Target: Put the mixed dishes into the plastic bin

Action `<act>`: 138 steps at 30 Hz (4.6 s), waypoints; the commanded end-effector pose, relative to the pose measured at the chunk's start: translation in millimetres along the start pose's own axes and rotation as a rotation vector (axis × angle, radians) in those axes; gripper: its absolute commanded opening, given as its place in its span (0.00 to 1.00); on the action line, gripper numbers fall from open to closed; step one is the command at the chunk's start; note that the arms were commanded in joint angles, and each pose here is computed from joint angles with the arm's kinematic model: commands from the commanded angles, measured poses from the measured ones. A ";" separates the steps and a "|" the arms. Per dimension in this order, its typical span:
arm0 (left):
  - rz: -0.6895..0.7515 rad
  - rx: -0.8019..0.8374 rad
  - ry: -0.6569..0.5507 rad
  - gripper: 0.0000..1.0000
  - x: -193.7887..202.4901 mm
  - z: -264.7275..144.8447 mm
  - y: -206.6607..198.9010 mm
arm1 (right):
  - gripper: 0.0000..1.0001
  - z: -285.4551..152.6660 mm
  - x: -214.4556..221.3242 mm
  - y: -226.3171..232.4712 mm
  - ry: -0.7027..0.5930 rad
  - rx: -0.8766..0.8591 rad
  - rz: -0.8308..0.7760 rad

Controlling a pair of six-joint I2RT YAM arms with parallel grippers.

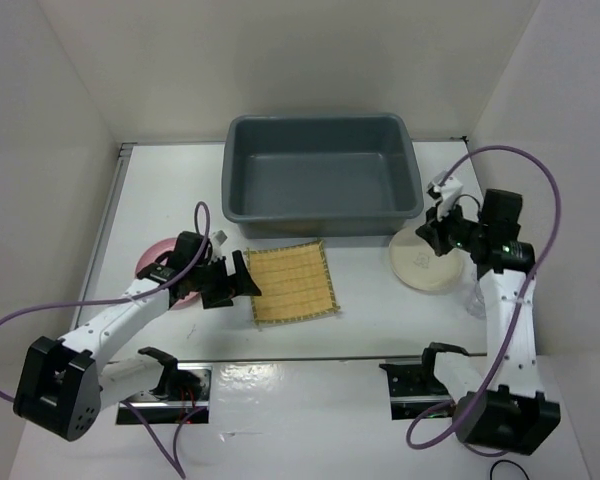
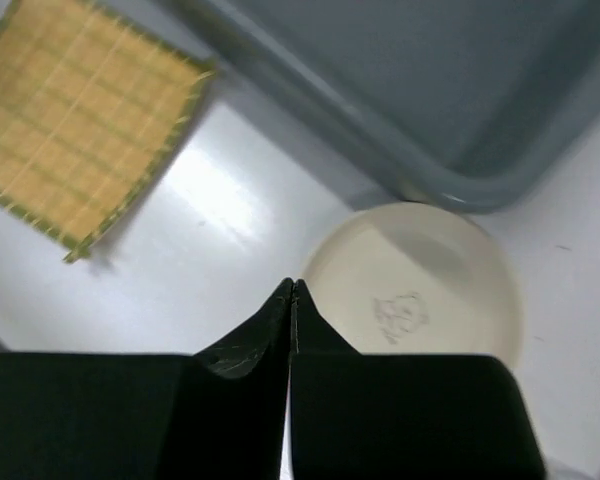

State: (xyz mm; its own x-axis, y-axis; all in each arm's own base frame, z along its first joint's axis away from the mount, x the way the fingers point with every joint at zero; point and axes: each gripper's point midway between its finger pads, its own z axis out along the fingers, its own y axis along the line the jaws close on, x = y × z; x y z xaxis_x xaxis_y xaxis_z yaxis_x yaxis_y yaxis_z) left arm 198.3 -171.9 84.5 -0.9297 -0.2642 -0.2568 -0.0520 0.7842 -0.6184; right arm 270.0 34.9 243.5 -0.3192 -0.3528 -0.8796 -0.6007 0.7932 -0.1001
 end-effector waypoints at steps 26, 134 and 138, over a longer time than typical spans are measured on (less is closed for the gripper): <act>-0.016 0.002 -0.118 1.00 -7.9 20.7 14.1 | 0.00 131.9 74.6 126.9 0.433 -0.468 -0.393; 0.094 0.442 -0.208 0.00 -45.2 -98.8 -133.4 | 0.00 94.1 66.3 83.7 0.314 -0.100 -0.225; 0.094 0.416 -0.173 0.00 -43.1 -88.1 -126.6 | 0.00 93.3 67.5 95.1 0.305 -0.171 -0.235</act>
State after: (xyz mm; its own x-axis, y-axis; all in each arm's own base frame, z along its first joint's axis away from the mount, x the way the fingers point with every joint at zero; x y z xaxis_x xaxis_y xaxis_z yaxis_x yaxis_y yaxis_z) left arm 208.4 -203.7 212.4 -0.8607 -0.3243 -0.3925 0.1488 0.5770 -0.8031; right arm 263.6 127.0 126.5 -0.3865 -0.6697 -0.6341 -0.7622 0.6191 -0.1893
